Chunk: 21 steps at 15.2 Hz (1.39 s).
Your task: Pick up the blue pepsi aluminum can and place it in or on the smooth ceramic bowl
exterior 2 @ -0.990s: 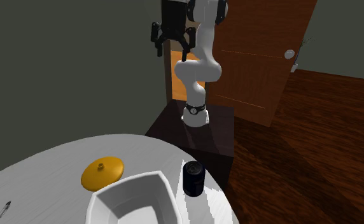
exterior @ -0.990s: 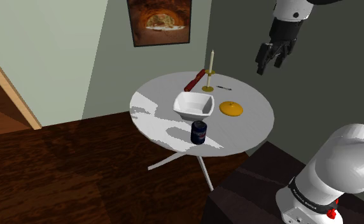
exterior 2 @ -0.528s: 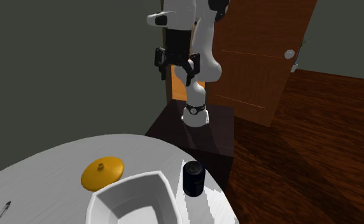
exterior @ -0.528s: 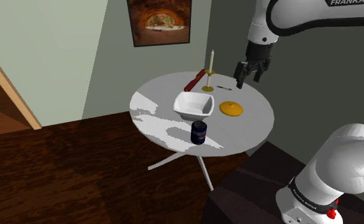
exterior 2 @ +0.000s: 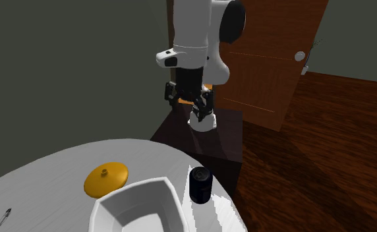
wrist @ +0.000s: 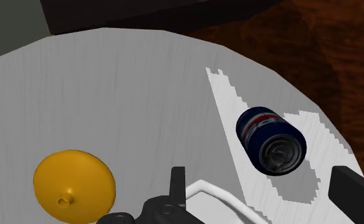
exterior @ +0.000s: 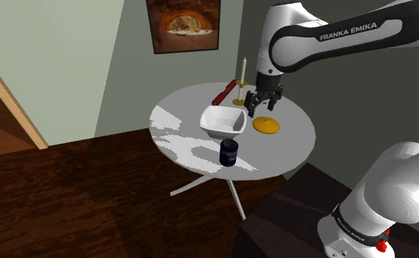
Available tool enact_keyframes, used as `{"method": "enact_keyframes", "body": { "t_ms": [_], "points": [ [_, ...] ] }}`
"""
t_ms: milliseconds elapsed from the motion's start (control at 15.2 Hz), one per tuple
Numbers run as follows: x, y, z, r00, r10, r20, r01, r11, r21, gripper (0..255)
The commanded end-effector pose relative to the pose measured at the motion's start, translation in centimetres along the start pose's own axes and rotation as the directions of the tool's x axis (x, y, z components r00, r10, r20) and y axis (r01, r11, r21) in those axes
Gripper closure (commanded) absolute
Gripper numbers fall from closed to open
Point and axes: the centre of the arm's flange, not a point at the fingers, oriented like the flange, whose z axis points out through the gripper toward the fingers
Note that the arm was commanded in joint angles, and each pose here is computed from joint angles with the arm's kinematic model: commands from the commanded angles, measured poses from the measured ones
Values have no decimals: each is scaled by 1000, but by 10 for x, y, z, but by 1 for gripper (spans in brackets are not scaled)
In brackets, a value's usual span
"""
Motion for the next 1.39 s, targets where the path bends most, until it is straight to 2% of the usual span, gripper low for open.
{"method": "enact_keyframes", "body": {
  "t_ms": [0,726,1320],
  "points": [
    [12,-13,22,1000,7,4,-7,1000,6,0],
    [81,-76,133,999,40,31,-41,998,36,0],
    [83,-81,178,999,41,32,-43,998,38,0]
  ]
}}
